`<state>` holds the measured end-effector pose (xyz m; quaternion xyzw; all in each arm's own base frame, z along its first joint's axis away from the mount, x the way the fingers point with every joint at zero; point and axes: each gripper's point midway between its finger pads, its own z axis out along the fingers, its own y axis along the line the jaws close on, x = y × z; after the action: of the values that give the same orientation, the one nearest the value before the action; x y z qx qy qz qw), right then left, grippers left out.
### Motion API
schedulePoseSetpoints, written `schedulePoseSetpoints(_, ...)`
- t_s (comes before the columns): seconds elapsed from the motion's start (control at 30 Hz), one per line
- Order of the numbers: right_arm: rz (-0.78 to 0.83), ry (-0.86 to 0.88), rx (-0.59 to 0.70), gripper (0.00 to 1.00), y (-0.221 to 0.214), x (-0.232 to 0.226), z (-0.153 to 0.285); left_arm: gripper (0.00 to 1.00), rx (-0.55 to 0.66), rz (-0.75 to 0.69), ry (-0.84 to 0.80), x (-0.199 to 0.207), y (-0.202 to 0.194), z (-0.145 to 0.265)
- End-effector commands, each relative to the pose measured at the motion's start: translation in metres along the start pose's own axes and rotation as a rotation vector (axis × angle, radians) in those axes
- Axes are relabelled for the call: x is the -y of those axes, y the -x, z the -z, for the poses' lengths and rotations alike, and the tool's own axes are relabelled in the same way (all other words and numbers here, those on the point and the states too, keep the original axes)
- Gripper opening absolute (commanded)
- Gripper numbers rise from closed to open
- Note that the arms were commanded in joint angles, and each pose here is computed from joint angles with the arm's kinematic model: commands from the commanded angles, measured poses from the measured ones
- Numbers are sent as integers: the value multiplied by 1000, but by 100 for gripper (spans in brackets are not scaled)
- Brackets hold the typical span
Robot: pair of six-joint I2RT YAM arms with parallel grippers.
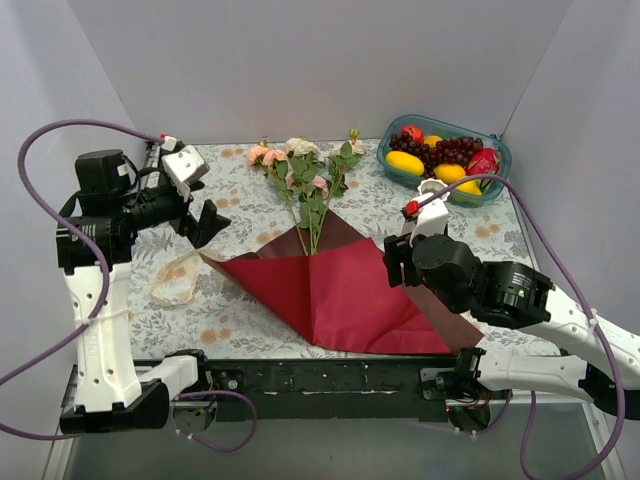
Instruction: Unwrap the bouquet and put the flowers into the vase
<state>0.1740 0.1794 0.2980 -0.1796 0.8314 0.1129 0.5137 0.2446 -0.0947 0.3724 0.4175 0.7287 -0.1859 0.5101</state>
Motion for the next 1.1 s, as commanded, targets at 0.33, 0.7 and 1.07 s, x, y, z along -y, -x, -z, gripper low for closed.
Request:
schedulePoseSetpoints(0.33, -48, 10, 32, 73, 20, -19, -7, 98, -90, 420, 81, -60, -24, -66)
schedulePoseSetpoints(0.7, -33, -30, 20, 75, 26, -25, -16, 98, -414, 403, 44, -29, -115, -157)
schedulePoseSetpoints(1.07, -38, -23, 7, 75, 21, -22, -12, 98, -554, 409, -261, 41, -184, -157)
